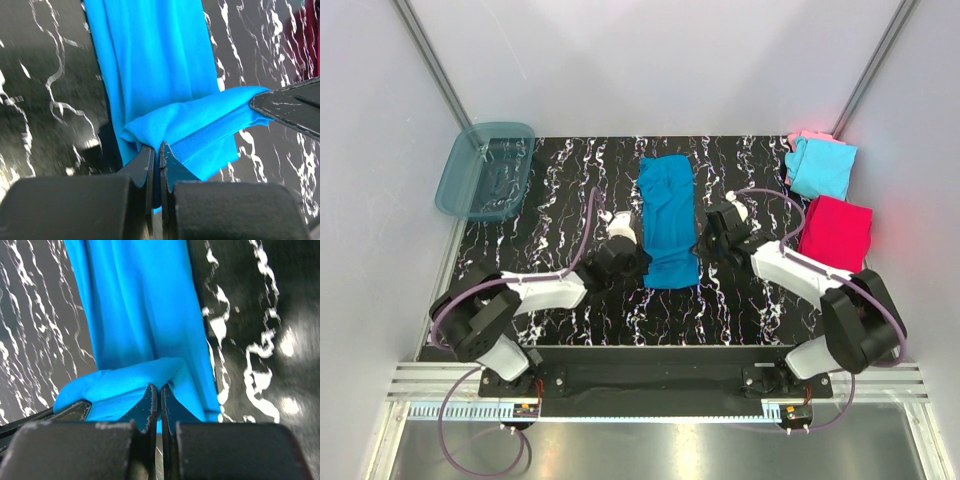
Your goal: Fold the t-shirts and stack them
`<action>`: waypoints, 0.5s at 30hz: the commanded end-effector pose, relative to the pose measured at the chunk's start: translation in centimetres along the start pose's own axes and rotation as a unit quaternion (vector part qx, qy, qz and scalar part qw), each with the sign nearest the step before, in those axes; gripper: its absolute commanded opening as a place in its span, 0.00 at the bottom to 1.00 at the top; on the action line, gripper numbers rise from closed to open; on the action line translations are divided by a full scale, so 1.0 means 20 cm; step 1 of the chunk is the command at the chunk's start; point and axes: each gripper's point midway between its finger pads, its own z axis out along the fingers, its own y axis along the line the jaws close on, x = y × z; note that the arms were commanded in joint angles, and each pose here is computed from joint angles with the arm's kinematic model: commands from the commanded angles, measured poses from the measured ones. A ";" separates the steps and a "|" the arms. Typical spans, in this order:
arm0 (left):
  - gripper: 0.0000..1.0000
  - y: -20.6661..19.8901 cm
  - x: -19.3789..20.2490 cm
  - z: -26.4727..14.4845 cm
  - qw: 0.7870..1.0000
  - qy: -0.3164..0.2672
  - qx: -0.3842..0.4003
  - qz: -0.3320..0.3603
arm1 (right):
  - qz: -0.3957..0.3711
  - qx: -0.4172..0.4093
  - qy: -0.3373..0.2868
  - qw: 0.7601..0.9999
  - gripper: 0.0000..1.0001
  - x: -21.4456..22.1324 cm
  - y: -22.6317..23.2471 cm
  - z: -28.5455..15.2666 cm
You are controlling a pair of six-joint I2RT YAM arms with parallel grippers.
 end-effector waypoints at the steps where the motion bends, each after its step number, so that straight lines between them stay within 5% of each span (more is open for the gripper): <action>1: 0.00 0.00 -0.12 0.07 1.000 -0.018 0.004 0.013 | 0.004 -0.025 -0.051 0.998 0.00 -0.22 0.10 0.03; 11: 0.00 0.02 -0.22 0.23 1.000 -0.010 0.004 0.007 | 0.025 -0.023 -0.049 0.998 0.00 -0.31 0.08 0.12; 15: 0.08 0.00 -0.24 0.28 1.000 -0.006 0.008 0.005 | 0.034 -0.020 -0.042 0.998 0.00 -0.30 0.05 0.16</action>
